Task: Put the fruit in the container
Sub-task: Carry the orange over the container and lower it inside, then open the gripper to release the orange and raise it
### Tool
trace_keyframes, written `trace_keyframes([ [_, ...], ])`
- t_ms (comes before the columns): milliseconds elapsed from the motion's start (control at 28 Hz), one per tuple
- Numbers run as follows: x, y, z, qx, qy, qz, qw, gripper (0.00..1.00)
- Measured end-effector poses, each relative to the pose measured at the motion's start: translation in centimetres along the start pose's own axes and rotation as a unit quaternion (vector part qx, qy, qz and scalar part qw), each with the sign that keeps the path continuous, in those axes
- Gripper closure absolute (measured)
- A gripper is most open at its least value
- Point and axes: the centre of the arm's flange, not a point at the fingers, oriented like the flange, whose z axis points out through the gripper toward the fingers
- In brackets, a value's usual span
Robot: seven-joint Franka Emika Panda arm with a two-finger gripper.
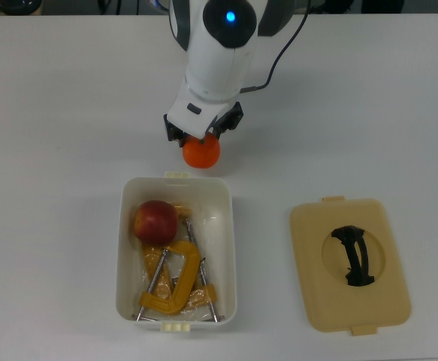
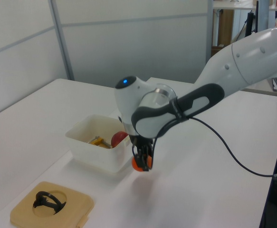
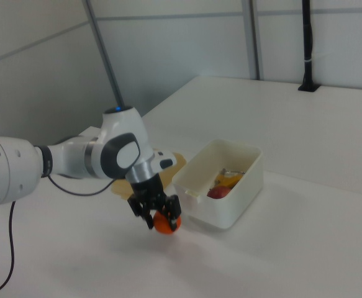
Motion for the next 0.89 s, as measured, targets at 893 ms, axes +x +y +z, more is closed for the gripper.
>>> trace_keyframes([
  [893, 5.0, 6.8, -6.9, 0.043, 0.176, 0.122, 0.9759, 0.29],
])
